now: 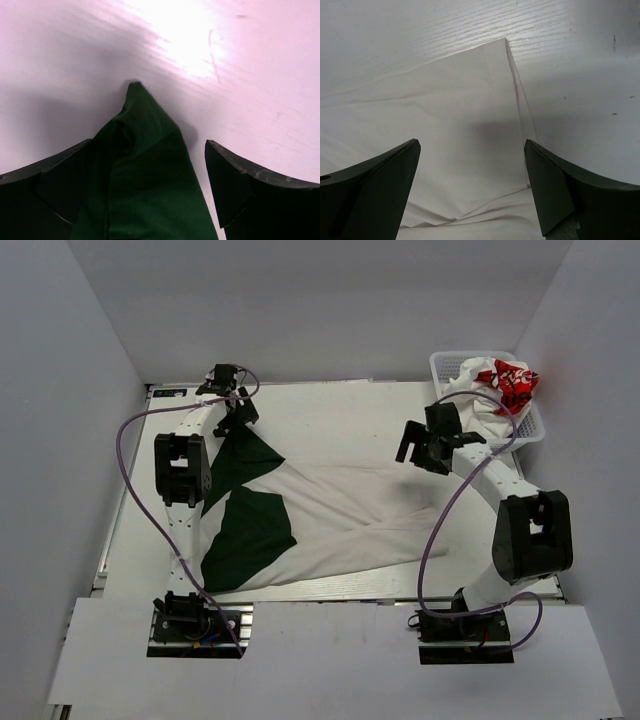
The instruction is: Fold and stack the t-shirts
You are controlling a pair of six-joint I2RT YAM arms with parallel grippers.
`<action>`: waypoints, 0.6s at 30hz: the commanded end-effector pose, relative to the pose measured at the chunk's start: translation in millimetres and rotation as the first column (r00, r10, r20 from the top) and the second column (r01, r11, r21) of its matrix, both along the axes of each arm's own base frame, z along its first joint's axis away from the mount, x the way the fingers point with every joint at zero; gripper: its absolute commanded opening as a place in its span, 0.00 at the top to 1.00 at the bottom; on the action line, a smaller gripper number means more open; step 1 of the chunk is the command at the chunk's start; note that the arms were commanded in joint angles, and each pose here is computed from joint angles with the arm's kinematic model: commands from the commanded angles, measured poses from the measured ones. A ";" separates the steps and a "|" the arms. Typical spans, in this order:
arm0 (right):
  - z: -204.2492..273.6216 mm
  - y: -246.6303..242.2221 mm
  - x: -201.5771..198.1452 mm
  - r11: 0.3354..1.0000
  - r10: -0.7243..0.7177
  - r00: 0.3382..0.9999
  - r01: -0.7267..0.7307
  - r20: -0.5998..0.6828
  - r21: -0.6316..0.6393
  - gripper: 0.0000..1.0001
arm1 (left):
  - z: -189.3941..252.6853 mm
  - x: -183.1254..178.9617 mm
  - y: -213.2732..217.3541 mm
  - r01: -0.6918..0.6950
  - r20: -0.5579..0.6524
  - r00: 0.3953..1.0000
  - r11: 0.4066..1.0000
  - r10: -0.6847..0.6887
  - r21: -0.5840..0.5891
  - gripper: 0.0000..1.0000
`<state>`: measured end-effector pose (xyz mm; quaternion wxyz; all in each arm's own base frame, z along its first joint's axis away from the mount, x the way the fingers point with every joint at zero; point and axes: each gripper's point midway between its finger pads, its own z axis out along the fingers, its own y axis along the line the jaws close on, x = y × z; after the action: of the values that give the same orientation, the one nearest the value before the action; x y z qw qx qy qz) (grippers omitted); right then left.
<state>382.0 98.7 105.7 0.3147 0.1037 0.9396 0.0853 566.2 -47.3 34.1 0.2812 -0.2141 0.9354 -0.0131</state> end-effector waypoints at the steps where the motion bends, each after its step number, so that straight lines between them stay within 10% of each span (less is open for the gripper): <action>1: 7.9 -5.6 10.8 0.999 -0.007 1.000 0.007 0.018 -0.032 0.10 | 51.4 26.4 6.7 0.028 0.162 0.986 0.998 -0.036 0.054 0.00; 7: 0.1 -1.8 19.2 1.000 -0.006 1.000 0.005 -0.011 -0.028 0.10 | 42.2 33.1 -3.7 0.081 0.173 0.981 0.997 -0.083 0.022 0.08; 10: -2.1 -1.3 26.2 1.000 -0.014 1.000 0.013 -0.016 -0.025 0.10 | 31.5 33.8 -7.3 0.094 0.158 0.983 0.996 -0.094 0.007 0.28; 15: -5.3 -8.5 40.1 0.996 -0.071 0.997 0.070 -0.008 -0.060 0.10 | 27.3 31.4 -7.1 0.094 0.148 0.985 0.996 -0.094 0.007 1.00; 18: -11.2 -14.3 50.8 0.991 -0.110 0.994 0.108 -0.018 -0.085 0.10 | 39.5 30.2 -5.7 0.081 0.165 0.983 0.997 -0.082 0.008 1.00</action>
<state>412.9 95.1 83.2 0.2923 0.1169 0.9479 0.0490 590.8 -52.9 43.8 0.3294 -0.1728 0.9277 -0.0324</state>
